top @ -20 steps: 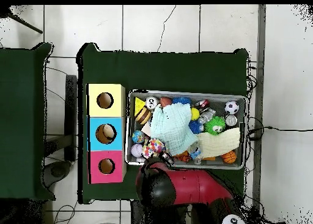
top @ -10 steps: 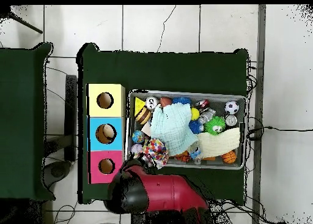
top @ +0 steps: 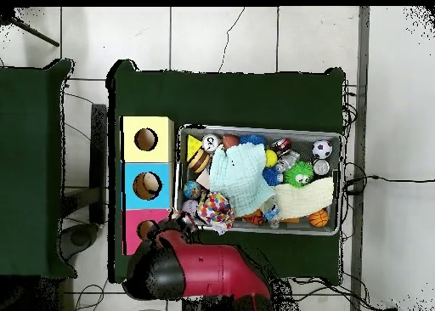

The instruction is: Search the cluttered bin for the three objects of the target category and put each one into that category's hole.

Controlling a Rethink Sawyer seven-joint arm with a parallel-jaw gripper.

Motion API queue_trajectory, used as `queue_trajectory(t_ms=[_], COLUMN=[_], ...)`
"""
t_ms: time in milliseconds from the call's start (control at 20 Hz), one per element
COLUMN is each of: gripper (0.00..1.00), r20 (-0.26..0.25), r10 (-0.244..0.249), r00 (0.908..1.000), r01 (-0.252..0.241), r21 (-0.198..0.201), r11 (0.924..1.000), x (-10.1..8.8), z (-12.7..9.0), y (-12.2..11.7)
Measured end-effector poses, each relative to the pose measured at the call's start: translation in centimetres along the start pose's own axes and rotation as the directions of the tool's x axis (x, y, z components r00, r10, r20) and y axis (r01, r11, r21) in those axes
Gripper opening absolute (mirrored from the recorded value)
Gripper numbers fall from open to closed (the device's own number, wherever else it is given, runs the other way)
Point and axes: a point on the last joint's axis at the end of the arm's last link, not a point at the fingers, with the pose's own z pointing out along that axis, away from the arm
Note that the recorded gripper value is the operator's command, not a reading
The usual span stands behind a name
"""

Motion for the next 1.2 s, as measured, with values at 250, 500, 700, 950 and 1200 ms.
queue_trajectory(t_ms=[250, 500, 700, 950, 1200], gripper=[0.00, 0.00, 0.00, 0.00, 0.00], r20=[-0.019, -0.041, -0.071, -0.091, -0.107], r10=[0.013, 0.025, 0.024, 0.036, 0.074], r00=[0.9997, 0.9989, 0.9972, 0.9952, 0.9915], r01=[-0.013, -0.026, -0.027, -0.042, -0.081], r21=[-0.002, -0.021, -0.042, -0.055, -0.060], r11=[0.9999, 0.9995, 0.9988, 0.9976, 0.9949], x=[0.5, 0.6, 0.3, -0.2, -0.3], z=[0.5, 1.5, 2.5, 3.1, 3.6], y=[0.2, 1.7, 4.8, 7.4, 8.7])
